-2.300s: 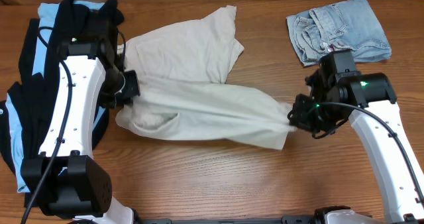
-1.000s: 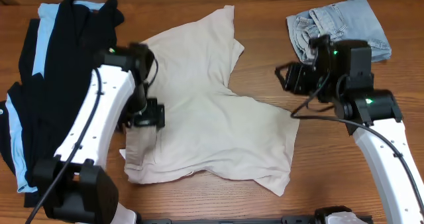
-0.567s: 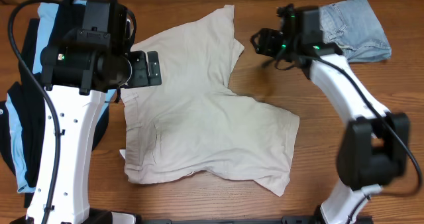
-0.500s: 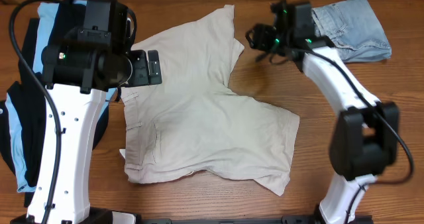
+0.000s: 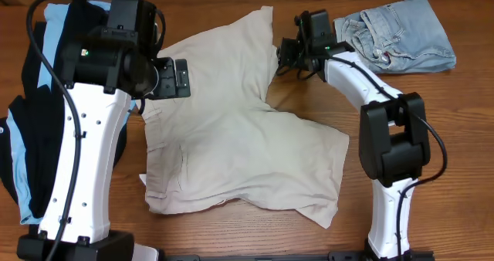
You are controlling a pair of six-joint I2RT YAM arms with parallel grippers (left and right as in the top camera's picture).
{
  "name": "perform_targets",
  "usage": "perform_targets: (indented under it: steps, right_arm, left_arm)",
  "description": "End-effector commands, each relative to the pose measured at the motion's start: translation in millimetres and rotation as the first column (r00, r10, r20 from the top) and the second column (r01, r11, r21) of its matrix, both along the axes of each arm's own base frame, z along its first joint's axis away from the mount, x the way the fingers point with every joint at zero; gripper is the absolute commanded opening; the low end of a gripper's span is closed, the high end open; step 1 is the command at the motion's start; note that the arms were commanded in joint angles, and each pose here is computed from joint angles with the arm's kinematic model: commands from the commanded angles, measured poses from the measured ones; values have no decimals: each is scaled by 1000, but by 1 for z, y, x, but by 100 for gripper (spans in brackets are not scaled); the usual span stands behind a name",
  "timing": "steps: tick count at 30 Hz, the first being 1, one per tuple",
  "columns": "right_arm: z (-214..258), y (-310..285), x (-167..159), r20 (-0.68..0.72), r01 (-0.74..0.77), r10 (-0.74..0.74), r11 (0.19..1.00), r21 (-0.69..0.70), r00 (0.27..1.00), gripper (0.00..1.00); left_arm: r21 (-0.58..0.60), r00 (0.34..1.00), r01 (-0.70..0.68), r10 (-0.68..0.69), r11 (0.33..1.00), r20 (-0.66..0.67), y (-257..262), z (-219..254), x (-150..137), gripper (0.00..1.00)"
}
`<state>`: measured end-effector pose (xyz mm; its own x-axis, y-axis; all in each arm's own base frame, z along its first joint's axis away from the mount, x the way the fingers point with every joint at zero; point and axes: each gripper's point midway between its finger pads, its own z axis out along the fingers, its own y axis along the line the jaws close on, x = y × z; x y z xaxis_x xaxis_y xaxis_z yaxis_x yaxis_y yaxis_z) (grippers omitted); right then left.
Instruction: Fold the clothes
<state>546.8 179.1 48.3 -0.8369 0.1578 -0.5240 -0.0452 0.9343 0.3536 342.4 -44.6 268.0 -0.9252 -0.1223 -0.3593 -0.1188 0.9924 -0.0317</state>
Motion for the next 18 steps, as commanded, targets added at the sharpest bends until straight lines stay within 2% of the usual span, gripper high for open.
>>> perform_targets:
  steps: [1, 6, 10, 11, 14, 18]
  right_arm:
    - [-9, 13, 7, 13, 6, -6, 1000, 0, 1000, 53]
    - [-19, 18, 12, 33, 14, -13, 1000, -12, 999, 49]
    - [-17, 12, 18, 56, 57, -55, 998, -32, 997, 38]
    - [-17, 10, 19, 59, 70, -67, 997, -38, 996, 32]
    - [-19, -4, 19, 44, 97, -94, 994, -55, 995, 4]
    - [-13, -33, 15, 1, 142, -142, 987, -70, 990, 4]
  left_arm:
    - [30, 999, 15, -14, 999, -41, 3, -11, 1, 100]
    - [36, 998, 23, -21, 999, -54, 3, -15, 2, 100]
    - [53, 998, 18, -15, 998, -60, 6, -16, 2, 100]
    - [54, 998, 18, -14, 998, -61, 7, -16, 2, 100]
    - [54, 998, 18, -14, 998, -61, 7, -16, 2, 100]
    - [53, 998, 17, -15, 998, -54, 6, -15, 3, 100]
